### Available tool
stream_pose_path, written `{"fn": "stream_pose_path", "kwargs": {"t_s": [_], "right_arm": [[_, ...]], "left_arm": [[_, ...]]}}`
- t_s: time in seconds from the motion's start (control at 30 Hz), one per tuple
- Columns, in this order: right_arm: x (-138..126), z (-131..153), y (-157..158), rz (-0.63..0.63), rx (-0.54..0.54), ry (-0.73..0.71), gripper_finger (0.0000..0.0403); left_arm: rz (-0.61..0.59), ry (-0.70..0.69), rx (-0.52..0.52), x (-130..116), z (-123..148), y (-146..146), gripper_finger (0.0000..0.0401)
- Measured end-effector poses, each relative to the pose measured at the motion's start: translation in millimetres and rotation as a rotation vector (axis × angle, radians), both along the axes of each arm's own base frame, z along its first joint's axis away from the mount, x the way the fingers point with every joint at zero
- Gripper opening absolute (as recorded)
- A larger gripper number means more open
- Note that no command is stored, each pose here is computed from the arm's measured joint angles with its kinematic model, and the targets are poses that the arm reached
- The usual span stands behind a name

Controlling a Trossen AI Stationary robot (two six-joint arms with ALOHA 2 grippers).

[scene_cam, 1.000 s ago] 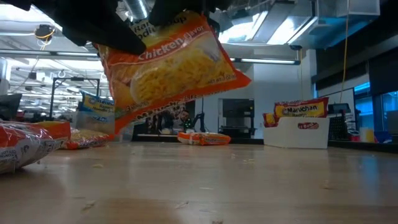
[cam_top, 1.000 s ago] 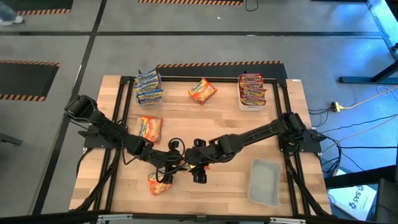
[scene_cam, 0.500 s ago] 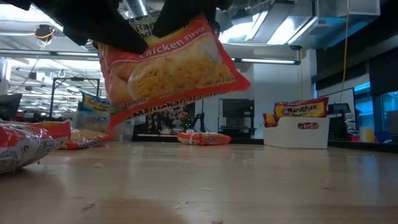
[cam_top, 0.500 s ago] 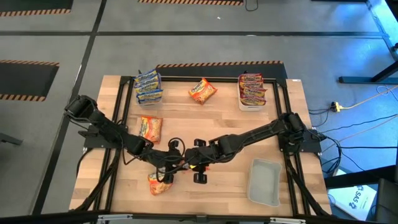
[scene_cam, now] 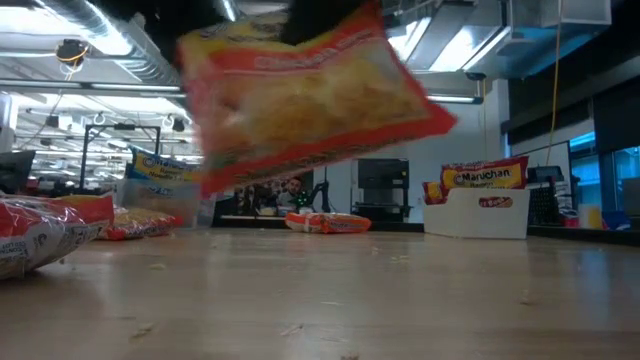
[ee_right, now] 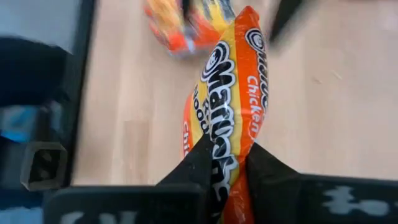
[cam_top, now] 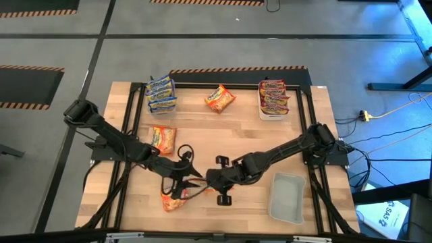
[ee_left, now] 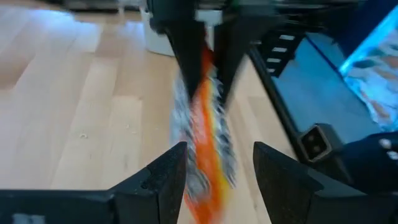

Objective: Sort Maruchan noodles
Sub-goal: Put the bottom right orange noodle pack into the gray bin

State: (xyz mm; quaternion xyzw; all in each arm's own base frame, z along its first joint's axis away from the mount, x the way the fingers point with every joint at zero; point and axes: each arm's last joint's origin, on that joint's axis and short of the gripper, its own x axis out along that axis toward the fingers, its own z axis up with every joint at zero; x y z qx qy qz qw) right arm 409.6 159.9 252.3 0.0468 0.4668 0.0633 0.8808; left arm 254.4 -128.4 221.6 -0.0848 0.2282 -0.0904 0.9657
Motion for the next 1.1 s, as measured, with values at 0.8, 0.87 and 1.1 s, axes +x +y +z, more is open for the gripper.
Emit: {"fn": "stream_pose_path", "kwargs": {"t_s": [0.8, 0.87, 1.1], "right_arm": [[-201.3, 41.1, 51.0, -0.377, -0.143, 0.040, 0.0030], [-223.8, 40.1, 53.0, -0.410, -0.100, 0.027, 0.0030], [-282.3, 42.4, 52.0, -0.508, -0.042, 0.025, 0.0030]], "left_arm": [[-0.040, -0.048, -0.028, -17.7, 21.2, -2.9, 0.0177], [-0.037, -0.051, -0.028, -17.5, 21.5, -2.9, 0.0177], [-0.016, -0.066, -0.027, -17.0, 22.6, -2.5, 0.0177]]}}
